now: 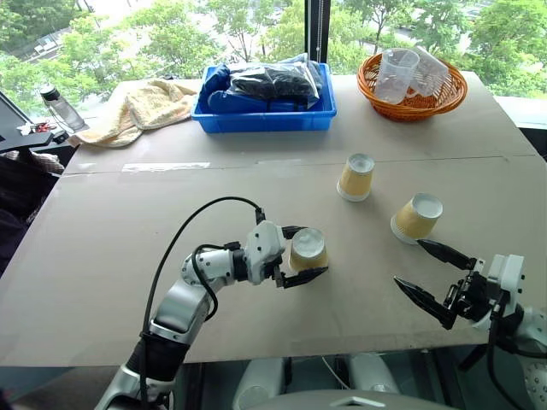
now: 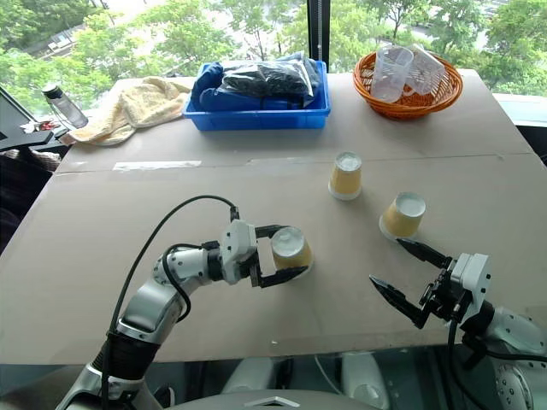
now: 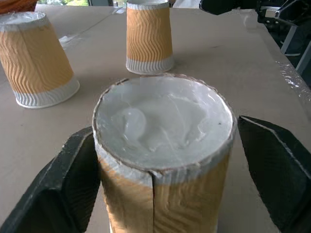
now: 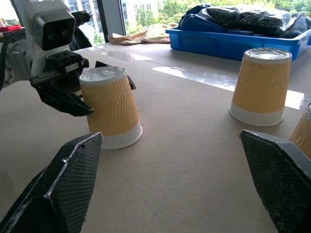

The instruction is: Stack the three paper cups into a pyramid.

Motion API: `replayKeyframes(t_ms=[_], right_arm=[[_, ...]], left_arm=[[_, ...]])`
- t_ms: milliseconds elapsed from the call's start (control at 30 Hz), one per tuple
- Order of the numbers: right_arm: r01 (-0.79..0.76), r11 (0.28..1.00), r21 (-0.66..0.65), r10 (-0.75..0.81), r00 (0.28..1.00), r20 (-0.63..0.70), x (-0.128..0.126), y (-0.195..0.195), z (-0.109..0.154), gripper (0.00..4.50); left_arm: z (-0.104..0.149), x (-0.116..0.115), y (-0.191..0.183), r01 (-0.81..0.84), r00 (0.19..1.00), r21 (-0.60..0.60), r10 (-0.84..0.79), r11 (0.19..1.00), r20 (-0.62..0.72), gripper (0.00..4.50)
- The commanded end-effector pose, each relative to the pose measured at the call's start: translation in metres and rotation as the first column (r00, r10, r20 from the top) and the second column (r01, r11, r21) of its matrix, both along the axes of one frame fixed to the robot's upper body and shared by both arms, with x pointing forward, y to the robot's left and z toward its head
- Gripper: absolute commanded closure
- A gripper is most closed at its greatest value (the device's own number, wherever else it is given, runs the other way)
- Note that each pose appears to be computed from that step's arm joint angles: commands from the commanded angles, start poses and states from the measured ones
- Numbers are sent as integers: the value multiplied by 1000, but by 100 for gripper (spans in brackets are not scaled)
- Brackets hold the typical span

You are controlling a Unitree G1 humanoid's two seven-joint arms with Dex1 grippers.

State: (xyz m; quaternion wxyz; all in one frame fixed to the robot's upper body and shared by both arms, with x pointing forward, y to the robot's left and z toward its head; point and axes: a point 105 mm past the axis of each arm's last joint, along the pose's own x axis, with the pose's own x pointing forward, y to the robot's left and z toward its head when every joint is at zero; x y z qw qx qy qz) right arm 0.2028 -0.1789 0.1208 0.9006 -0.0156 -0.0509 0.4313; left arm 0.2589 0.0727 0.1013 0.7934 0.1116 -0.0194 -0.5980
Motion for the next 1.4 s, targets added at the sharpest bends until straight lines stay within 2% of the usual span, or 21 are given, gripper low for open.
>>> replayKeyframes(t_ms=[33,133,267,367,467,633,767,1000,1367,1400], right_arm=[[33,999,14,-34,998,45,1,-4,9,0],[84,996,22,-85,996,41,6,-13,9,0],[247,969,-19,-245,968,60,17,-43,6,0],[320,947,-11,-318,945,77,26,-56,9,0],[350,937,-5,-348,934,81,37,-60,10,0],[388,919,-63,-384,921,69,61,-59,0,0],[427,904,-13,-427,904,14,80,-58,-2,0],[368,930,22,-367,929,-40,93,-48,-3,0],[335,940,61,-335,942,-14,105,-41,7,0],[330,942,64,-330,944,-8,104,-40,7,26]], left_arm=[[22,-1,1,8,999,-75,-5,997,39,3],[42,-8,2,32,997,-126,-23,992,72,3],[89,-21,11,68,995,-208,-50,976,91,3],[103,-29,19,96,994,-191,-85,977,66,3],[112,-37,25,161,987,-126,-159,979,29,3],[124,-38,38,204,979,-5,-204,979,-11,3],[132,-34,49,182,983,55,-183,982,2,3],[136,-25,71,93,995,104,-95,990,14,3],[131,-25,82,44,999,108,-44,993,2,3],[131,-25,82,44,999,106,-45,993,0,0]])
